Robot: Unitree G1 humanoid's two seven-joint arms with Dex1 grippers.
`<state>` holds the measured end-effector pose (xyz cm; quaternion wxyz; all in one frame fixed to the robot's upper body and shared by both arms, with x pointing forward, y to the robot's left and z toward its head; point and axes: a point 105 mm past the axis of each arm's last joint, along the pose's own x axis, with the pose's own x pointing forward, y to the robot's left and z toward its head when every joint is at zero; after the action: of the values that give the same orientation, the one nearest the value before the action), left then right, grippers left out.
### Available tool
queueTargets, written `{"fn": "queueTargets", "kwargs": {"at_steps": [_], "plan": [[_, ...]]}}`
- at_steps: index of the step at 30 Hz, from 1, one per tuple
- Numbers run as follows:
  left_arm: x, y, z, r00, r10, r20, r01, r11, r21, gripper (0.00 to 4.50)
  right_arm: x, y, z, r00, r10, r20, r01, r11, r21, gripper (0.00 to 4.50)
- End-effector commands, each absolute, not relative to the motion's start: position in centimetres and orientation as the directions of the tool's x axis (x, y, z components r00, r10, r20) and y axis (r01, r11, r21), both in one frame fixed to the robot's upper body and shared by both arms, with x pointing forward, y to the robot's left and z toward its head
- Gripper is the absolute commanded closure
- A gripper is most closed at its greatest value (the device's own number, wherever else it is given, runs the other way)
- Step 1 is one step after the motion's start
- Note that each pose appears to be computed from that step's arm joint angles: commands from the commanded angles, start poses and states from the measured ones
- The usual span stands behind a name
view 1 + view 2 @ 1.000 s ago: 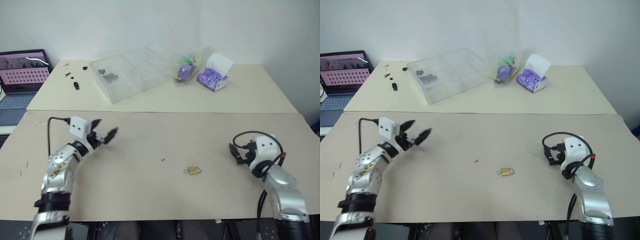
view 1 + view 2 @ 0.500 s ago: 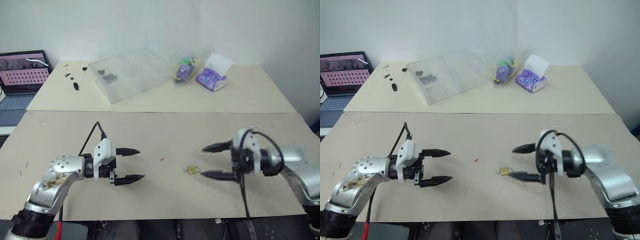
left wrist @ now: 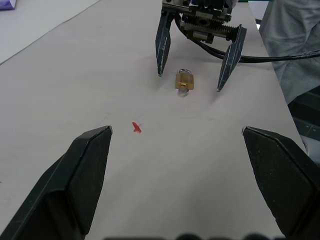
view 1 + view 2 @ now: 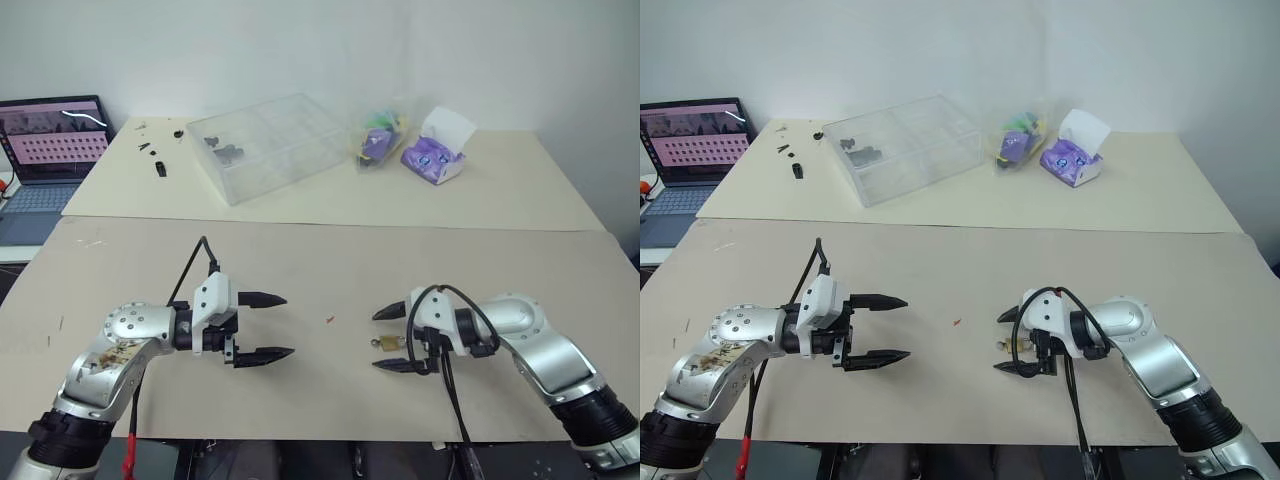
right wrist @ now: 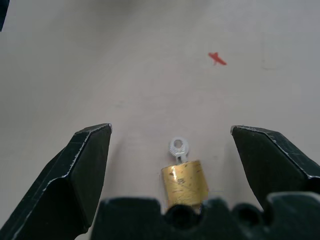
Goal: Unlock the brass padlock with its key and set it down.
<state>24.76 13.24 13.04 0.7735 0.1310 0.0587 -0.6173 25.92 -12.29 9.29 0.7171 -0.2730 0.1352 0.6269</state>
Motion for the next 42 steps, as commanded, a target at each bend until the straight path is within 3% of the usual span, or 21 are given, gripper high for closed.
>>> {"fn": "queueTargets", "kwargs": {"at_steps": [1,22,26,33,38,42], "plan": [[24.3,13.2,14.3,0.215,-0.944,-0.251,0.97,0.175,0.17,0.07,26.0,-13.2,8.6,0.186,0.816,-0.547,-0.969,0.062,-0.238,0.0],[23.8,14.1,13.9,0.221,-0.936,-0.274,0.969,0.179,0.169,0.07,27.6,-14.7,5.9,0.203,0.8,-0.565,-0.973,0.101,-0.206,0.0],[23.7,14.1,13.8,0.221,-0.936,-0.274,0.969,0.178,0.171,0.0,27.4,-14.6,5.8,0.191,0.806,-0.56,-0.977,0.101,-0.189,1.05],[23.9,14.1,13.8,0.225,-0.936,-0.271,0.967,0.181,0.18,0.0,27.4,-14.5,5.8,0.188,0.812,-0.552,-0.978,0.104,-0.181,3.46],[24.1,13.9,14.0,0.228,-0.936,-0.267,0.966,0.183,0.184,0.0,27.2,-14.2,5.8,0.199,0.813,-0.547,-0.975,0.11,-0.19,3.59],[24.3,13.7,14.1,0.237,-0.937,-0.258,0.965,0.195,0.178,0.0,27.3,-12.8,7.7,0.242,0.838,-0.489,-0.959,0.13,-0.252,3.59]]}}
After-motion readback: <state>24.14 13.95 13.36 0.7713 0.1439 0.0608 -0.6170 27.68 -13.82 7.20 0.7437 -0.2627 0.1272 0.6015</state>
